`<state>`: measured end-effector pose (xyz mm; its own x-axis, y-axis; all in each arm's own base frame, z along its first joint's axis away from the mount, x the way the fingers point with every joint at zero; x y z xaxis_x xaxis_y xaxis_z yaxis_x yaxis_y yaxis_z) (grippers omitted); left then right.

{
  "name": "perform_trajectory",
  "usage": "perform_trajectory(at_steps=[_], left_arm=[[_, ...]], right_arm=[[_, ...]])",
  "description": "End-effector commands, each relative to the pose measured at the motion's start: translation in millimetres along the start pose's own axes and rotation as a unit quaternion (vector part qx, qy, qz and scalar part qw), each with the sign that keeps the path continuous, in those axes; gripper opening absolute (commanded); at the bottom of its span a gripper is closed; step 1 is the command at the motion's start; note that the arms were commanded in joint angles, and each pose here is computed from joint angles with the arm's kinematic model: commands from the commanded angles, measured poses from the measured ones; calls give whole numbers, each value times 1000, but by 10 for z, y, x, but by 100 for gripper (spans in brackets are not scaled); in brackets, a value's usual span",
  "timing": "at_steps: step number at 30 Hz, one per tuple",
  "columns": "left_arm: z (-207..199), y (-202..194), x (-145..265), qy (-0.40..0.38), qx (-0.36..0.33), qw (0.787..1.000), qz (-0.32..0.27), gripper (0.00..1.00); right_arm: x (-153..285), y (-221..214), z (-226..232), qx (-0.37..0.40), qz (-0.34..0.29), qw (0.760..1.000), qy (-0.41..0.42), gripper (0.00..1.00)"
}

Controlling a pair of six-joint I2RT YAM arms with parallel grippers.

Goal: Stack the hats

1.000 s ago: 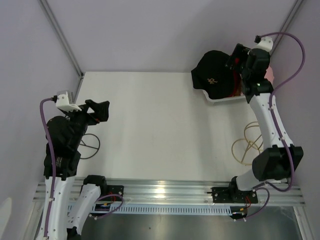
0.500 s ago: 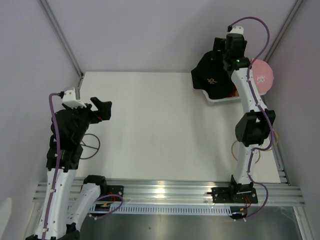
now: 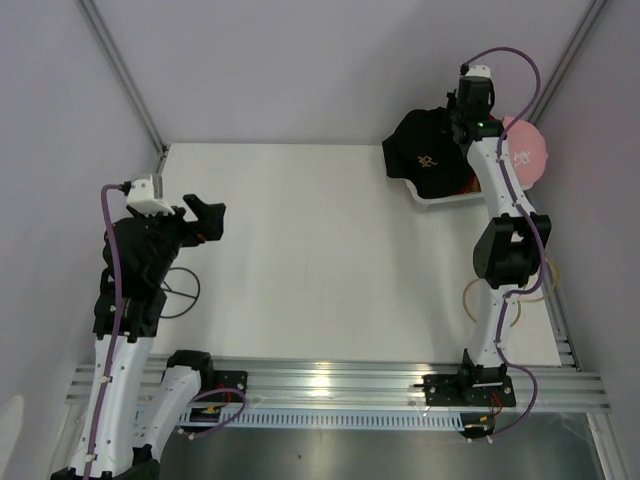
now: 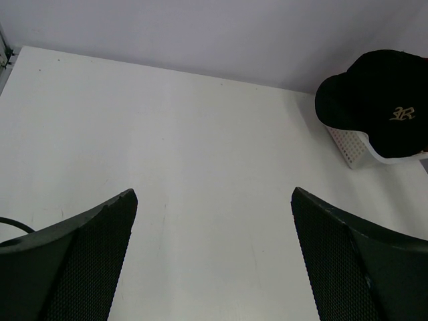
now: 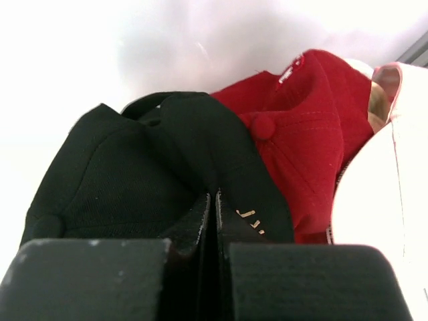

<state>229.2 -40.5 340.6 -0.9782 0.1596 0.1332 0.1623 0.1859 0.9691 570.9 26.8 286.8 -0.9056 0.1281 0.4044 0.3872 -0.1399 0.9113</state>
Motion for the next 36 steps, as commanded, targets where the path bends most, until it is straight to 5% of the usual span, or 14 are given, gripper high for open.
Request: perform_trajectory(at_steps=[1, 12, 22, 29, 31, 36], left_arm=[[-24, -7, -27, -17, -10, 1000, 0, 99], [-195, -57, -62, -84, -12, 996, 23, 100], [-184, -50, -44, -79, -13, 997, 20, 100], [314, 124, 100, 137, 37, 990, 4, 99], [418, 125, 200, 185, 48, 982, 7, 100], [652, 151, 459, 295, 83, 952, -2, 100]], right_arm=[[259, 284, 3, -28, -34, 999, 26, 0], [1243, 1112, 337, -88, -141, 965, 202, 0], [1072, 976, -55, -109, -137, 980, 98, 0], [525, 486, -247, -127, -63, 985, 99, 0], [454, 400, -242, -126, -49, 985, 106, 19], [403, 348, -235, -110, -48, 986, 115, 35]])
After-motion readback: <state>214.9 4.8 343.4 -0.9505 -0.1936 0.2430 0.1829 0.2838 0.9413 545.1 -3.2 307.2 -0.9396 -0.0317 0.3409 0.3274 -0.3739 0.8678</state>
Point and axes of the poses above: each gripper's point midway between its finger pads, its own x axis back along the fingers, its own z axis along the line the jaws close on, y = z × x, the point moved 4 cm from there along x, back along the fingers, and after that the axes turned 5 degrees about -x, right-handed, at the moved point
